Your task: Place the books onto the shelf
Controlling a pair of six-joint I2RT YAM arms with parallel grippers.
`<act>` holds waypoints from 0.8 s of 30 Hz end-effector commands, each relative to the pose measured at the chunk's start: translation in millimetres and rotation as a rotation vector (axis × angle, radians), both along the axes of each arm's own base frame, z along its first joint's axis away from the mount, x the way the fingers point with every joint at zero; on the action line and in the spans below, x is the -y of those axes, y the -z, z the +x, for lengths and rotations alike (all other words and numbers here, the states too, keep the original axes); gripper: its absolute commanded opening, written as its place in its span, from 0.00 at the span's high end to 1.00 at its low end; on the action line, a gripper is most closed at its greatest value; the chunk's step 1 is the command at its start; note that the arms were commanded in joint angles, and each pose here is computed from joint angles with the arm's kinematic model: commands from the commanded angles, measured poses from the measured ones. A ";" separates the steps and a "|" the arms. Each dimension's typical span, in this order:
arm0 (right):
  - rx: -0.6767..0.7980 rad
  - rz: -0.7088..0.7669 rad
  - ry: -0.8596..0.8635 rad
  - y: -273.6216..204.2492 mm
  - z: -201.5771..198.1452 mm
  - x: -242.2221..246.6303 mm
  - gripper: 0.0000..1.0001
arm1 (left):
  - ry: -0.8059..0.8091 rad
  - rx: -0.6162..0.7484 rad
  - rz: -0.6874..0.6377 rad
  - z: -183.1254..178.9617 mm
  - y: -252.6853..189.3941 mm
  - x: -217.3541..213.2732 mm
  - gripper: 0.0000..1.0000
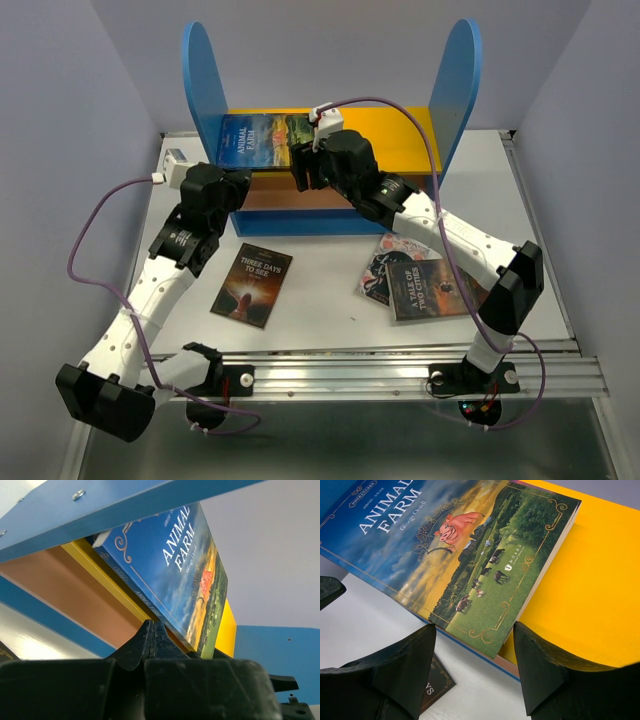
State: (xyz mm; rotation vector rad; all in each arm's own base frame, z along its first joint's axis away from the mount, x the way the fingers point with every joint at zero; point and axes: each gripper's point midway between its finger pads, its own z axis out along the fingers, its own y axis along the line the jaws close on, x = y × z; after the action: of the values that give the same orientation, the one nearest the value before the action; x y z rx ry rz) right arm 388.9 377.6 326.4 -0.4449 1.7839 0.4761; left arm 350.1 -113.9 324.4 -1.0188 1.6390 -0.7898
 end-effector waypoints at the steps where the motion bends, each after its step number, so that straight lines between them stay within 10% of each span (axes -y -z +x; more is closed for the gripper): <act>1: 0.076 0.092 -0.024 -42.4 -1.1 -8.4 0.32 | -0.046 0.011 0.036 6.9 -3.1 -11.9 1.00; 24: 0.082 0.078 -0.036 -38.9 4.9 -16.6 0.36 | -0.050 0.038 0.048 25.9 -16.3 -13.6 1.00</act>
State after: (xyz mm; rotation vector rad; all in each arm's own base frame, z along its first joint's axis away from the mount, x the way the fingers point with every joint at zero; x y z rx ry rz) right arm 389.7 380.2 325.8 -0.4594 1.7895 0.4764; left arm 370.0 -101.1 306.3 -1.0448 1.6660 -0.6866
